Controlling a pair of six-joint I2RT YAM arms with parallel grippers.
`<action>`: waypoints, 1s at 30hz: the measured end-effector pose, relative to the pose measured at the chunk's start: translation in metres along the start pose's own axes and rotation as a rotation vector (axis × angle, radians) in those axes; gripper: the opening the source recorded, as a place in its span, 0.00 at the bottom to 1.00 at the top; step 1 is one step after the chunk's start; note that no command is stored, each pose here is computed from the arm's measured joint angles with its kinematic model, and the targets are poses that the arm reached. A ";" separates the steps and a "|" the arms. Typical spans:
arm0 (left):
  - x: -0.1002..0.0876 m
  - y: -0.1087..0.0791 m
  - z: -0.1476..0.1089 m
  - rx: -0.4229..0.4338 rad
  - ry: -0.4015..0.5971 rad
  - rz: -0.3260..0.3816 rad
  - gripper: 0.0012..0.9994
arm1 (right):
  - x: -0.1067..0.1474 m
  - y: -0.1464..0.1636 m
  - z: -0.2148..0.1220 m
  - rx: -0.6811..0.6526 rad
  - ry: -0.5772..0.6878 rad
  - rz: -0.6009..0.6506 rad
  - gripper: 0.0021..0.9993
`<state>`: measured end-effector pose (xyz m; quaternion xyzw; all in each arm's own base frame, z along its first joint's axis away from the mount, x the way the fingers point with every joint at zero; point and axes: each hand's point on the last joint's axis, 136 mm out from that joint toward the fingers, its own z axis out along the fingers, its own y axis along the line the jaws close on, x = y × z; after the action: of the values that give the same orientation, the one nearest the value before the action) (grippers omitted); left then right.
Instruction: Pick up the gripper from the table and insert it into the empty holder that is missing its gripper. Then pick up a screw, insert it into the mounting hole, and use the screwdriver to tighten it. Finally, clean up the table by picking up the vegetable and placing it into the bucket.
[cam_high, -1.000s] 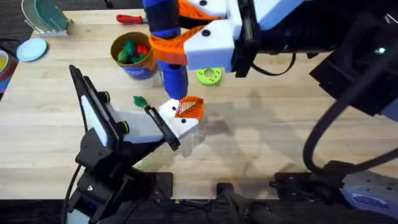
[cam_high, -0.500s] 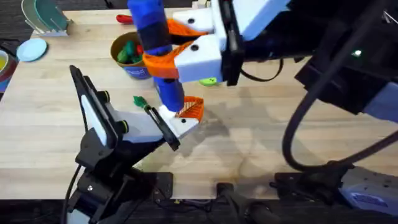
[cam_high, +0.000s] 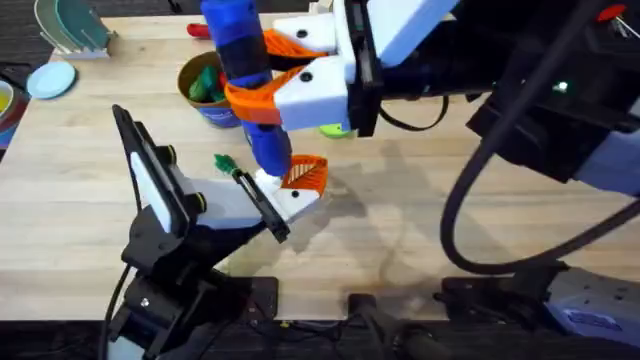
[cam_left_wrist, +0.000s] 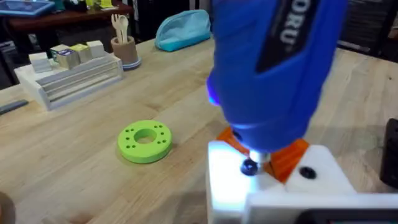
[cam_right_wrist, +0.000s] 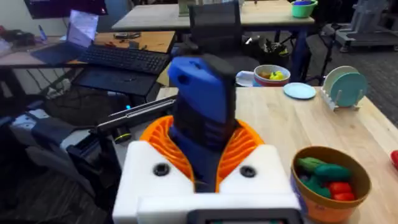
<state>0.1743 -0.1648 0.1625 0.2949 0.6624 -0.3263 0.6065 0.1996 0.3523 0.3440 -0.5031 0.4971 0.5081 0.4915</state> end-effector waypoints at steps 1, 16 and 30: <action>0.000 0.000 0.000 0.000 0.000 0.000 0.00 | 0.000 0.000 0.000 0.002 0.000 -0.004 0.12; 0.000 0.001 0.000 -0.007 0.000 -0.008 0.00 | 0.001 -0.009 0.003 0.024 -0.012 -0.024 0.12; 0.000 0.001 0.000 -0.003 0.000 -0.008 0.00 | -0.001 -0.012 0.003 0.032 -0.022 -0.027 0.12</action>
<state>0.1748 -0.1645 0.1625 0.2913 0.6641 -0.3275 0.6057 0.2112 0.3559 0.3445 -0.4965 0.4927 0.4989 0.5116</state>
